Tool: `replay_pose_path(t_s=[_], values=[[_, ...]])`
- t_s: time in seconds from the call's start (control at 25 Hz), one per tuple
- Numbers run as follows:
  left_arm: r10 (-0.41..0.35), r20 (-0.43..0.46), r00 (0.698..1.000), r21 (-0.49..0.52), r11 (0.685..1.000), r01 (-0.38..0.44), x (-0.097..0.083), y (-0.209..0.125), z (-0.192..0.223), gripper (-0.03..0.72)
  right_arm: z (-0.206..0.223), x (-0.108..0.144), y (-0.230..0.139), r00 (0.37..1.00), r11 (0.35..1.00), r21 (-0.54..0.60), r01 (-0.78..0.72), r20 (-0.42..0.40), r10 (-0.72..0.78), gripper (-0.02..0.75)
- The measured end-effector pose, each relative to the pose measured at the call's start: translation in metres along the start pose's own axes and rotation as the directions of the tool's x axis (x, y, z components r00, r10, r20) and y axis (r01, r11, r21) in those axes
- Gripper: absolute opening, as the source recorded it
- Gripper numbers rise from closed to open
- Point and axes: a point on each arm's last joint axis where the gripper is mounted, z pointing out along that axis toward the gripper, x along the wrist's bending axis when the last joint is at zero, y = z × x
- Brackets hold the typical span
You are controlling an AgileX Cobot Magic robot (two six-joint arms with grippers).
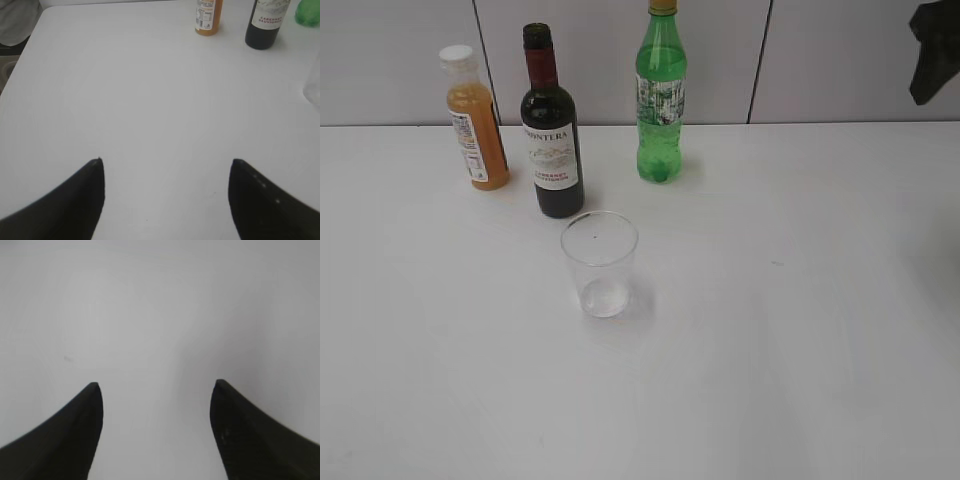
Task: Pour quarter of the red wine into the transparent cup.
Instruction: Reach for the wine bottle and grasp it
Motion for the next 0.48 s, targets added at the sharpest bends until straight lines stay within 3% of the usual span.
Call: replay_pose_path(t_s=[0.32, 0.48], values=[[0.001, 0.0, 1.0, 0.0, 1.0, -0.001, 0.0, 0.0, 0.0, 0.589, -0.03, 0.009, -0.103, 1.0, 0.994, 0.106, 0.01, -0.011, -0.009, 0.533], [0.001, 0.0, 1.0, 0.0, 1.0, -0.001, 0.0, 0.0, 0.0, 0.589, -0.051, 0.014, -0.155, 1.0, 0.996, 0.083, 0.012, -0.007, -0.011, 0.533]])
